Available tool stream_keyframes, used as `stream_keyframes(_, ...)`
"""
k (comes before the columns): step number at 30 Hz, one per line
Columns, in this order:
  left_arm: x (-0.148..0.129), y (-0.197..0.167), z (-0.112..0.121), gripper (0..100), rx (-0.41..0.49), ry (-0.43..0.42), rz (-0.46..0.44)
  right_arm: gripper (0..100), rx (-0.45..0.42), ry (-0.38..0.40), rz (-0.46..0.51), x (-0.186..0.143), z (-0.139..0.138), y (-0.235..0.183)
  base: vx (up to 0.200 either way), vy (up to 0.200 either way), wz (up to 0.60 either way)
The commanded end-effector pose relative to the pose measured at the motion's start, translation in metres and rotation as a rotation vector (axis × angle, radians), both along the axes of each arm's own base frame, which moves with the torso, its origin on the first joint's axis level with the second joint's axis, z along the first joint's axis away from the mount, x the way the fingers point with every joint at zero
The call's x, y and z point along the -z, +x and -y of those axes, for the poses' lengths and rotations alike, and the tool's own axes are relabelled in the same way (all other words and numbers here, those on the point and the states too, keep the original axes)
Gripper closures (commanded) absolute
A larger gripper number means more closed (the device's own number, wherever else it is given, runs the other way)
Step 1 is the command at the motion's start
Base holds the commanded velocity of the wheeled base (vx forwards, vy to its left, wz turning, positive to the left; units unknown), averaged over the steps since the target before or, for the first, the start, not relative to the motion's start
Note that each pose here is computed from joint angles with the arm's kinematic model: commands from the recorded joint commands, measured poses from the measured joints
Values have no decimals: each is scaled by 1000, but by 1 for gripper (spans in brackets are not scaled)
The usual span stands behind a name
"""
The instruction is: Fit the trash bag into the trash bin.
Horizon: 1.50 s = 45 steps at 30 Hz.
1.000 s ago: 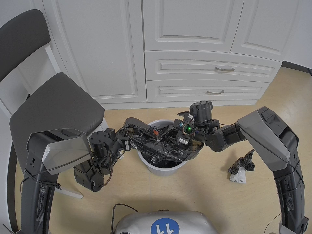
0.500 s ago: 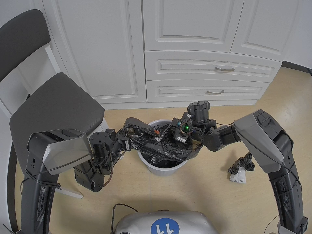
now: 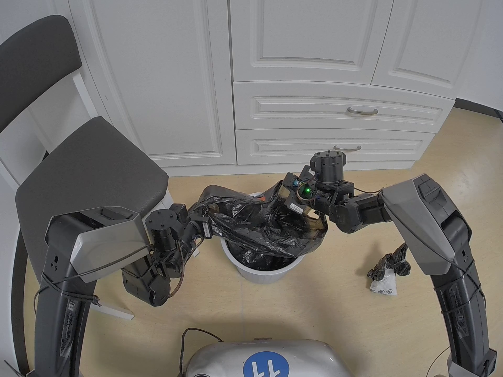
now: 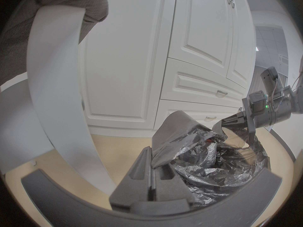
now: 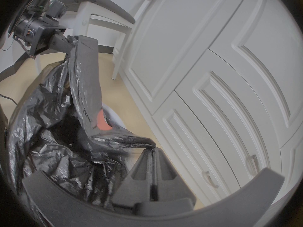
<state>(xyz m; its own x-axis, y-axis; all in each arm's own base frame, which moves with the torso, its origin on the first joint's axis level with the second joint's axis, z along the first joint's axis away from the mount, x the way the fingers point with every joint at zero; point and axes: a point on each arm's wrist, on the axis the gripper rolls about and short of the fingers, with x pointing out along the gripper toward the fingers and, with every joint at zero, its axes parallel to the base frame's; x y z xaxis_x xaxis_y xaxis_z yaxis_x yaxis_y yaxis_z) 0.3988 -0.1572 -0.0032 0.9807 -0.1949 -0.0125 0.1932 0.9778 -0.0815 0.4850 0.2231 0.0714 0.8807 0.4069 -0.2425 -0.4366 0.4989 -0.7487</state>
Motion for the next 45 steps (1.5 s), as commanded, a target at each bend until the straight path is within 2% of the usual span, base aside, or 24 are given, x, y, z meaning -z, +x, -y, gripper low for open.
stream_keyframes(1,-5,7,5,100,-44,-52,31,100,57,15,11,12,9,12,0,0,0)
stream_keyframes(4,-8,7,6,100,-50,-74,36,100,105,44,40,19,11,20,0,0,0)
stream_keyframes(10,-5,7,12,100,-37,-77,37,100,134,85,51,26,16,29,0,0,0)
stream_keyframes(18,-9,25,33,100,-5,-110,113,100,196,153,39,23,30,34,0,0,0)
stream_keyframes(25,-7,31,32,100,-3,-107,106,100,203,189,41,20,30,34,0,0,0)
stream_keyframes(26,-8,30,33,100,-2,-108,107,0,203,189,41,19,30,34,0,0,0)
stream_keyframes(29,-8,29,34,100,0,-108,107,0,206,204,37,14,30,32,0,0,0)
stream_keyframes(32,-10,28,33,100,-2,-107,106,0,211,277,4,-7,29,19,0,0,0)
stream_keyframes(33,-10,28,33,100,-2,-107,106,0,211,277,4,-7,29,19,0,0,0)
stream_keyframes(34,-12,27,30,100,-5,-104,105,0,216,290,-19,-21,34,7,0,0,0)
stream_keyframes(39,-17,18,25,100,14,-87,82,0,240,328,-66,-42,56,-25,0,0,0)
stream_keyframes(41,-18,15,24,100,22,-82,75,0,251,354,-66,-45,61,-33,0,0,0)
stream_keyframes(43,-20,11,23,100,36,-70,59,0,249,435,-18,-55,72,-63,0,0,0)
stream_keyframes(45,-20,10,22,100,38,-57,51,0,240,456,1,-56,74,-79,0,0,0)
